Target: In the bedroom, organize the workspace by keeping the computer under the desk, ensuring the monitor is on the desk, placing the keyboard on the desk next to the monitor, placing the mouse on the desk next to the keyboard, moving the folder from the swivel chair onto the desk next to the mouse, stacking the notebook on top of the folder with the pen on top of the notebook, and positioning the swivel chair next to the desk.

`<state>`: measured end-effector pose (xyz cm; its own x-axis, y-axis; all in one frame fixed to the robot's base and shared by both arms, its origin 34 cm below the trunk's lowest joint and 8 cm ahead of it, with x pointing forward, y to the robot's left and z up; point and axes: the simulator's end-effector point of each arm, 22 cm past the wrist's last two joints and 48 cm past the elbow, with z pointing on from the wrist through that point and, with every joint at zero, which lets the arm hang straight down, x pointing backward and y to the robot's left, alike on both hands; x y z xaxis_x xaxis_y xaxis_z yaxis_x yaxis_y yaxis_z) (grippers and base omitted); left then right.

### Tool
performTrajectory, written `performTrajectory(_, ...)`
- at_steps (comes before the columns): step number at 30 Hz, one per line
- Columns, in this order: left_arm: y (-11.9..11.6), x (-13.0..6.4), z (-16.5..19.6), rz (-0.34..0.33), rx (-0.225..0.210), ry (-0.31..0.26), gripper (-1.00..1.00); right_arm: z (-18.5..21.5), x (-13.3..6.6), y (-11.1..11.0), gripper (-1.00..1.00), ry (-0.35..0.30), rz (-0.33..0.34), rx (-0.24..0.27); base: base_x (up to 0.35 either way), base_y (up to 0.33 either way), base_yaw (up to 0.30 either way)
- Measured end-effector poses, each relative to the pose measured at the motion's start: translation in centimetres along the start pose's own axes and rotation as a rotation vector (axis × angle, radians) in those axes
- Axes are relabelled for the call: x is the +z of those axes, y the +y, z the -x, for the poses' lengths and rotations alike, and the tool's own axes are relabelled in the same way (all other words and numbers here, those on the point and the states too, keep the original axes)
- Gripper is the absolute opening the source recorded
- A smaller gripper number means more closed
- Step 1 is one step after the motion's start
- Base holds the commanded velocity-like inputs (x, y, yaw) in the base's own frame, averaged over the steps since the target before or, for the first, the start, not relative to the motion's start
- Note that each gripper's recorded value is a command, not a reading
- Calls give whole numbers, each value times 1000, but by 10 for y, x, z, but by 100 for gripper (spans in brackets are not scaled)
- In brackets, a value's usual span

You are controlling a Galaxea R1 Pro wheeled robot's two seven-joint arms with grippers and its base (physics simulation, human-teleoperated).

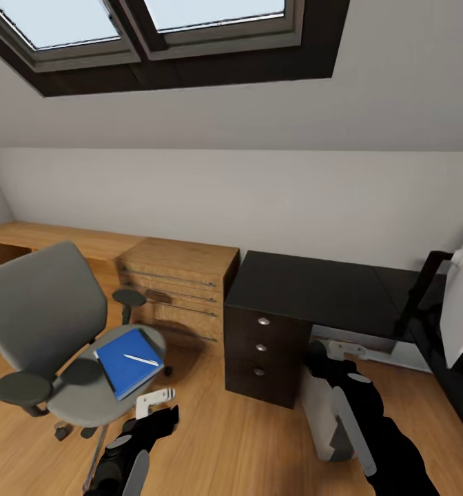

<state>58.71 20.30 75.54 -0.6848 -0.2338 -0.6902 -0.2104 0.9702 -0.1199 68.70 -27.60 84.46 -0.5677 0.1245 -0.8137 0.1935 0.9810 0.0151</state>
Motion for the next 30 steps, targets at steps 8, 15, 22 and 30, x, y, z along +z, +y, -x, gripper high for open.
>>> performTrajectory(8, 0, 0, 1, 0, -1, -2, 100, -1, -1, 9, -100, 0, 17, -11, 252, -211, 0)
performTrajectory(15, 0, 0, 1, 0, 0, -1, 100, -1, -3, 18, -100, -5, 32, -31, 248, -172, 0)
performTrajectory(22, 0, 0, 1, 0, -1, -1, 100, -1, -3, 19, -100, -4, 33, -33, 316, -9, 49)
performTrajectory(30, 0, 0, 0, -1, 0, -1, 100, -2, -3, 20, -100, -3, 32, -35, 326, 0, 196)
